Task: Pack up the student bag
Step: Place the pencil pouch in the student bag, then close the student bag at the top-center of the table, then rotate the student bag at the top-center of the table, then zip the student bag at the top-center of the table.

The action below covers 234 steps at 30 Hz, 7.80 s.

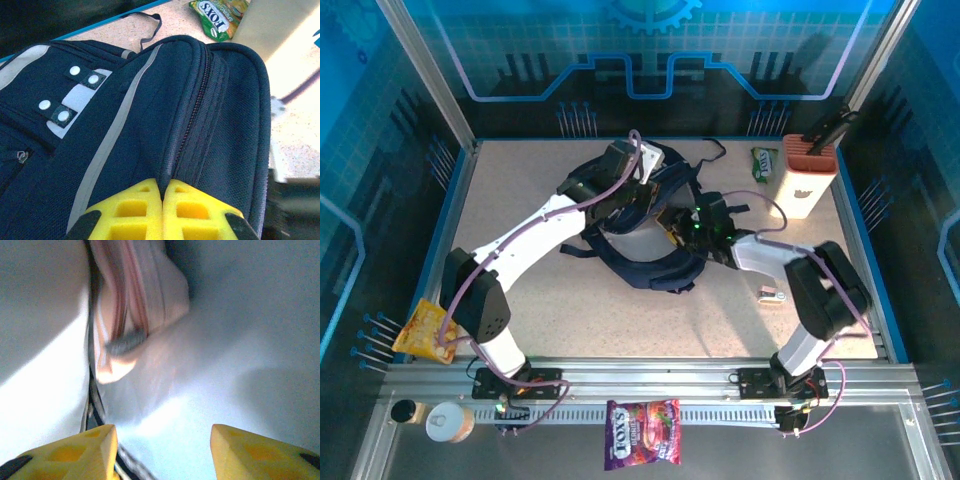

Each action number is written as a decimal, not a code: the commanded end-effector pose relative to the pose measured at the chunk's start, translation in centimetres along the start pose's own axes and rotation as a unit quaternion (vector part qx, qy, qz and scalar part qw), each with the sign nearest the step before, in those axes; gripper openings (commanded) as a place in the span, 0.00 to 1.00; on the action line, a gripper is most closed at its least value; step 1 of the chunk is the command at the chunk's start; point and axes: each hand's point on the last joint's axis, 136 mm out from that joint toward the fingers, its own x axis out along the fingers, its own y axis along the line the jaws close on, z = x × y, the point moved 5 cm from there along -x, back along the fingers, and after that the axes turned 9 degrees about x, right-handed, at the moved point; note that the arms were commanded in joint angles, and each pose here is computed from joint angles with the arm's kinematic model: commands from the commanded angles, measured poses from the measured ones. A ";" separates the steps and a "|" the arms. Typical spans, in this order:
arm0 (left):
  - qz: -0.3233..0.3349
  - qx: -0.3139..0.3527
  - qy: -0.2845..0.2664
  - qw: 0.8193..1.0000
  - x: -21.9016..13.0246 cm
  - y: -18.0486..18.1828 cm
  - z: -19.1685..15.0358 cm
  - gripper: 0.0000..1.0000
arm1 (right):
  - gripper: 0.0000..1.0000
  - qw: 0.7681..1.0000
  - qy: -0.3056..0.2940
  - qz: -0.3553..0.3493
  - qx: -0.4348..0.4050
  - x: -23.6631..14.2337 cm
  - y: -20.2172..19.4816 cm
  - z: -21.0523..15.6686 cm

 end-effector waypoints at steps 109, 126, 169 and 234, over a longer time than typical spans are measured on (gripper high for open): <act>-0.148 -0.577 0.089 0.798 0.1 9.2 -12.1 0.00 | 0.68 0.963 -0.048 -0.110 -0.242 -1.3 5.1 9.0; -0.138 -0.621 0.056 0.769 -0.1 8.1 -11.6 0.00 | 0.59 0.958 -0.065 -0.181 -0.213 -6.4 4.4 -4.9; -0.159 -0.613 0.069 0.771 -0.4 6.7 -11.5 0.00 | 0.30 0.933 -0.174 -0.247 -0.194 4.9 5.3 -8.0; -0.095 -0.628 0.017 0.772 -0.6 15.1 -11.3 0.00 | 0.06 0.841 -0.185 -0.342 -0.377 -4.5 -2.0 -3.7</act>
